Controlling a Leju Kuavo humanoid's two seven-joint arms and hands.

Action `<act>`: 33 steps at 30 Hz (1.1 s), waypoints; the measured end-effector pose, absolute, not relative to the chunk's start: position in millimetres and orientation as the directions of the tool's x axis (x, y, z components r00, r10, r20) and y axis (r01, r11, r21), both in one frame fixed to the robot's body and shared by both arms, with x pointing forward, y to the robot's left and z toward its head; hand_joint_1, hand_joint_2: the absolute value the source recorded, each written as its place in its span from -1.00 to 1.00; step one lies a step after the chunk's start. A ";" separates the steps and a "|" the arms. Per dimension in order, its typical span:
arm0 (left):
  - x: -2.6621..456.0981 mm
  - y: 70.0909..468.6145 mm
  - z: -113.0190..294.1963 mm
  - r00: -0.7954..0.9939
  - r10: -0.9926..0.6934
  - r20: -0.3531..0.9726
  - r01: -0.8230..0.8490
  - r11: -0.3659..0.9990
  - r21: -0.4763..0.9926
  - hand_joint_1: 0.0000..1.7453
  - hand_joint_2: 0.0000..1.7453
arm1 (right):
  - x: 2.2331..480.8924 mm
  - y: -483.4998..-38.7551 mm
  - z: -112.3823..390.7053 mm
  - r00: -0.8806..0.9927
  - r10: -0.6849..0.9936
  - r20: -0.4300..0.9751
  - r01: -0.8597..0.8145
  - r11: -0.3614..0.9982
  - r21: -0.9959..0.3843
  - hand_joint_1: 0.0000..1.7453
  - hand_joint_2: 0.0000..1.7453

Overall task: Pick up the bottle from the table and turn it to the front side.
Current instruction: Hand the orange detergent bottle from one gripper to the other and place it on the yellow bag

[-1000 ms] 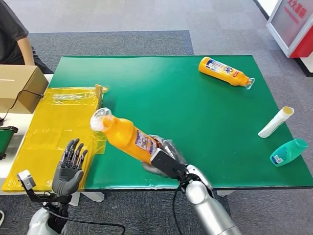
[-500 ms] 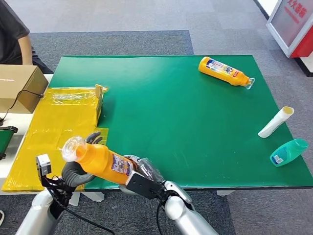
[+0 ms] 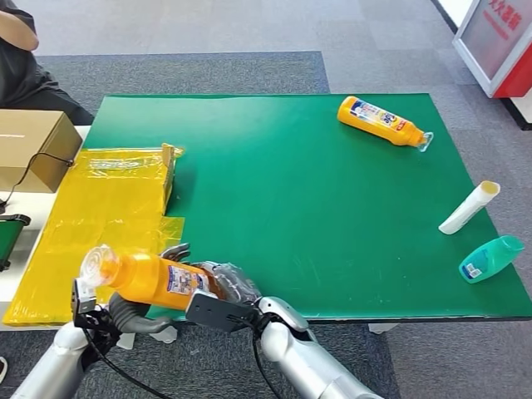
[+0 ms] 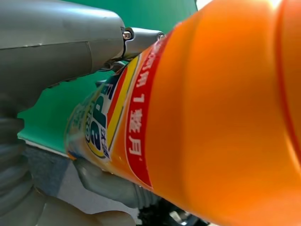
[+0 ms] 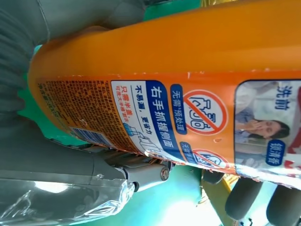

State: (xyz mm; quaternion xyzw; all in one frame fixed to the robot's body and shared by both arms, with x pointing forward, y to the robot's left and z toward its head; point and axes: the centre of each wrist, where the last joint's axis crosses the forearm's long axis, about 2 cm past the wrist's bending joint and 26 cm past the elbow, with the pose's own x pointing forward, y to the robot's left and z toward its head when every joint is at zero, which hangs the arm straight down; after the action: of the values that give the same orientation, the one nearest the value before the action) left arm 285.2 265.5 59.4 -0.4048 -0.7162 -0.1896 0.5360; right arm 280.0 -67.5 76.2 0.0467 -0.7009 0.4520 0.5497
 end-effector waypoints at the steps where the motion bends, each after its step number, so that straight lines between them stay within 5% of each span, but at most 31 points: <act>1: 285.3 265.6 59.6 -0.105 0.368 0.924 0.778 0.609 -0.154 -1.00 1.00 | 280.6 -67.1 75.9 -0.392 0.437 0.809 -0.562 0.583 -0.587 1.00 1.00; 25: 287.1 217.6 109.1 -0.352 0.374 0.858 0.606 0.790 -0.096 -0.95 1.00 | 272.8 -81.1 55.5 -0.297 0.519 0.802 -0.546 0.597 -0.588 1.00 1.00; 29: 286.5 216.0 109.1 -0.350 0.379 0.857 0.603 0.791 -0.104 0.93 1.00 | 273.0 -81.8 55.3 -0.295 0.519 0.802 -0.545 0.598 -0.588 0.98 1.00; 31: 286.4 215.9 109.0 -0.347 0.378 0.858 0.601 0.792 -0.106 1.00 1.00 | 273.1 -82.3 55.1 -0.298 0.520 0.801 -0.543 0.597 -0.590 0.62 1.00; 33: 286.2 216.0 108.8 -0.341 0.375 0.862 0.600 0.793 -0.107 1.00 1.00 | 273.4 -82.9 54.9 -0.301 0.520 0.799 -0.542 0.596 -0.592 -0.17 1.00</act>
State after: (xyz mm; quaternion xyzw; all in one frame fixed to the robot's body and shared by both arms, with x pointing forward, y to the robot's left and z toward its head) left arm 286.2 216.0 108.8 -0.3007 -0.8108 -0.1151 0.4888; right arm 273.4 -82.9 54.9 0.0081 -0.6699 0.4491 0.5912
